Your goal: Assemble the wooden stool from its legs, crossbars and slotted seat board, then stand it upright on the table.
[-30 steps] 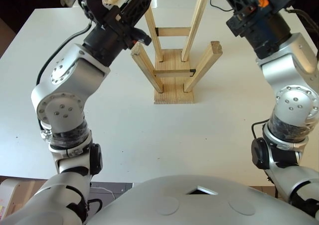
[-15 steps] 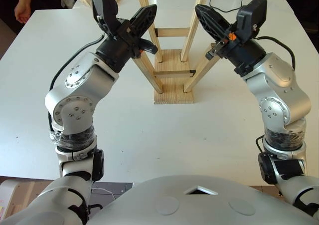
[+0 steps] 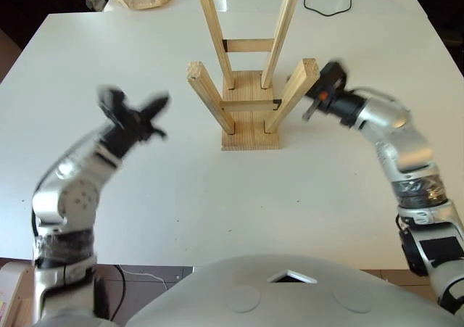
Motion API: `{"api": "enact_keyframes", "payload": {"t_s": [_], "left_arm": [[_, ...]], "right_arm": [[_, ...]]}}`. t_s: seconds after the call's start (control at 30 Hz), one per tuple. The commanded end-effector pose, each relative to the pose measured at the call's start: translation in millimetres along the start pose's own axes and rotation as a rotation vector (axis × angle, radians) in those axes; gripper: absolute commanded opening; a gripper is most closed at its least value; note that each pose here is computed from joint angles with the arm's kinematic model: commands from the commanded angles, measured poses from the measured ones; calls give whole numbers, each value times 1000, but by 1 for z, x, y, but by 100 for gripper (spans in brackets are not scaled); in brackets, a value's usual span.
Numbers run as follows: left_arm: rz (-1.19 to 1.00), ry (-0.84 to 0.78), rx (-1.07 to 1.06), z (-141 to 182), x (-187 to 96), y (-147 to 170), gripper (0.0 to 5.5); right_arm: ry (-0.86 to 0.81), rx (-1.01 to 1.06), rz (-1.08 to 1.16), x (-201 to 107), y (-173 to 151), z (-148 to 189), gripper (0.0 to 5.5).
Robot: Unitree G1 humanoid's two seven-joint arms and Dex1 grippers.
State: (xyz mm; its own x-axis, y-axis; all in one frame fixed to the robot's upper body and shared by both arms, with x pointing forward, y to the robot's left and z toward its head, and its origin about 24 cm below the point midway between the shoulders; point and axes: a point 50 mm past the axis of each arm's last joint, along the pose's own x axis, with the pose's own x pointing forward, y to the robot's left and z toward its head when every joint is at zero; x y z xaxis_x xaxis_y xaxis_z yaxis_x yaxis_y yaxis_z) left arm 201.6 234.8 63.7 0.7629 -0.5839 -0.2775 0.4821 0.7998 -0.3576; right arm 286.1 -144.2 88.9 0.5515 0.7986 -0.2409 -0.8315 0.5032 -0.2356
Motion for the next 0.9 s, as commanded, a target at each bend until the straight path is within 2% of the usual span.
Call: {"api": "enact_keyframes", "payload": {"t_s": [0.03,0.17,0.33,0.47,0.57,0.73,0.83,0.9], "left_arm": [[-95,7,69,2,9,-12,3],[-153,28,115,-5,33,-23,3],[-118,145,186,-25,53,-20,3],[16,155,223,-27,63,-2,3],[135,131,222,-24,59,15,3],[280,53,208,-12,47,39,3],[309,-55,152,-2,40,41,3],[315,-72,121,-4,31,38,3]], "right_arm": [[-12,-114,25,10,-15,4,0],[-60,-155,183,18,-11,10,0],[-43,-161,401,27,23,-1,0],[-31,-105,333,34,46,-13,0],[-33,-46,297,31,62,-20,0],[-8,46,201,6,65,-30,0],[-3,126,290,-21,78,-32,0],[18,159,300,-34,82,-35,0]]}}
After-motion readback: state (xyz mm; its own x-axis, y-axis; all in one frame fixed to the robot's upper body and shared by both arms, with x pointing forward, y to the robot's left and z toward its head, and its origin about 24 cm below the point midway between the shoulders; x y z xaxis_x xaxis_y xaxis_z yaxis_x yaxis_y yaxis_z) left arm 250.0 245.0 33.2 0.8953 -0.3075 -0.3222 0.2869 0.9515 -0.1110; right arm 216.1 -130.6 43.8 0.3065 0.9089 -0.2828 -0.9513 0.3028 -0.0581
